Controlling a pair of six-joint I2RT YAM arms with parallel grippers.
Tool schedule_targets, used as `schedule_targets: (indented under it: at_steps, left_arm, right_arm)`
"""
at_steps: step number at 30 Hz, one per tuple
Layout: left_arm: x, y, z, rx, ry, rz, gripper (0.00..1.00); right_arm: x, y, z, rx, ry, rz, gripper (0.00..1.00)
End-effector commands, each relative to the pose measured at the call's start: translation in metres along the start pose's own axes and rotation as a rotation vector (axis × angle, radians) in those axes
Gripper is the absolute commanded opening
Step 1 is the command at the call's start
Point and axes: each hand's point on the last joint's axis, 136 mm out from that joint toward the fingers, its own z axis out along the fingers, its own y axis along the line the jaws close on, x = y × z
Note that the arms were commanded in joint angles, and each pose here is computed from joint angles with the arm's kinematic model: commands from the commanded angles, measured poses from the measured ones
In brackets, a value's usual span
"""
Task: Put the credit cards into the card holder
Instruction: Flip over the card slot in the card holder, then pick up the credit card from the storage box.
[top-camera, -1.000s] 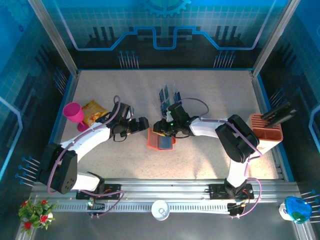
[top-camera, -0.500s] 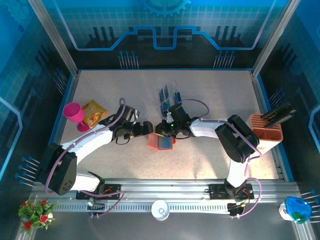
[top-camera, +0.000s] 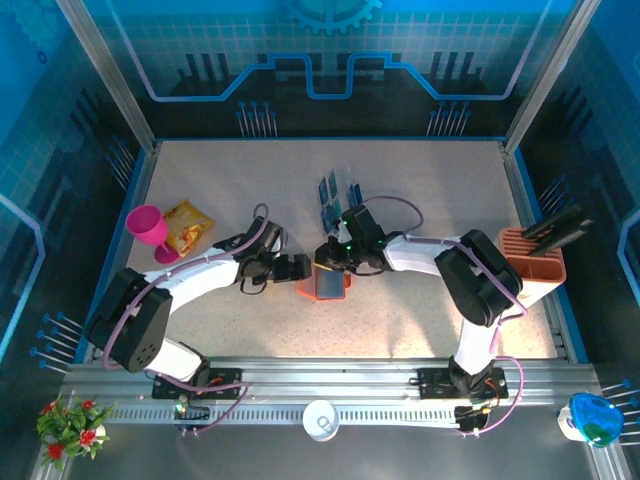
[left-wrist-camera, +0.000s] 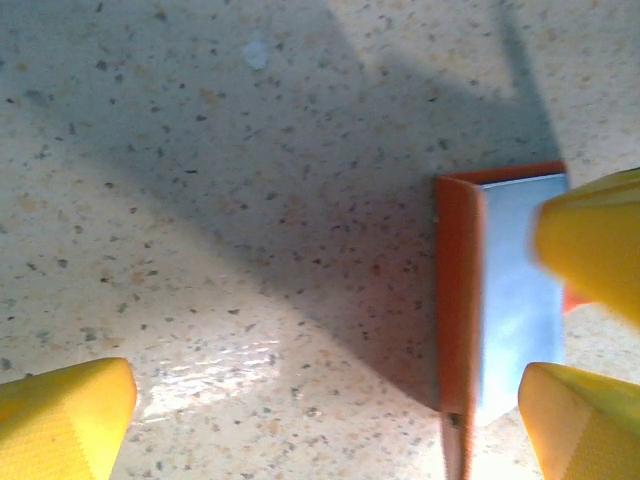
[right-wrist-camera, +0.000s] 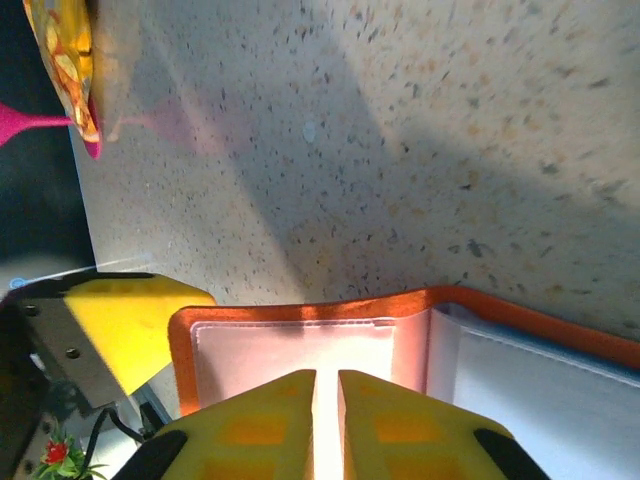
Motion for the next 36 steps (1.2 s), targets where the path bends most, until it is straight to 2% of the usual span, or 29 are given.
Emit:
schedule_targets:
  at_steps: [1, 7, 11, 16, 30, 36]
  left_arm:
    - [0.009, 0.015, 0.009, -0.064, 0.023, 0.032, 0.99]
    - [0.009, 0.022, 0.012, -0.097, 0.018, 0.033, 0.99]
    - [0.009, 0.026, 0.015, -0.118, 0.019, 0.030, 0.99]
    - [0.006, 0.026, 0.018, -0.115, 0.011, 0.024, 0.99]
    - [0.007, 0.023, 0.014, -0.099, 0.002, 0.014, 0.99]
    - [0.008, 0.023, 0.014, -0.097, 0.009, 0.015, 0.99]
  right_arm:
    - [-0.024, 0.014, -0.031, -0.016, -0.075, -0.031, 0.17]
    - [-0.056, 0.018, -0.071, 0.065, -0.146, -0.099, 0.38]
    - [-0.079, 0.017, -0.092, 0.155, -0.167, -0.140, 0.42]
    - [-0.101, 0.021, -0.104, 0.287, -0.153, -0.233, 0.43]
    - [-0.120, 0.019, -0.079, 0.586, 0.019, -0.444, 0.39]
    - [-0.132, 0.026, -0.087, 0.655, -0.021, -0.500, 0.37]
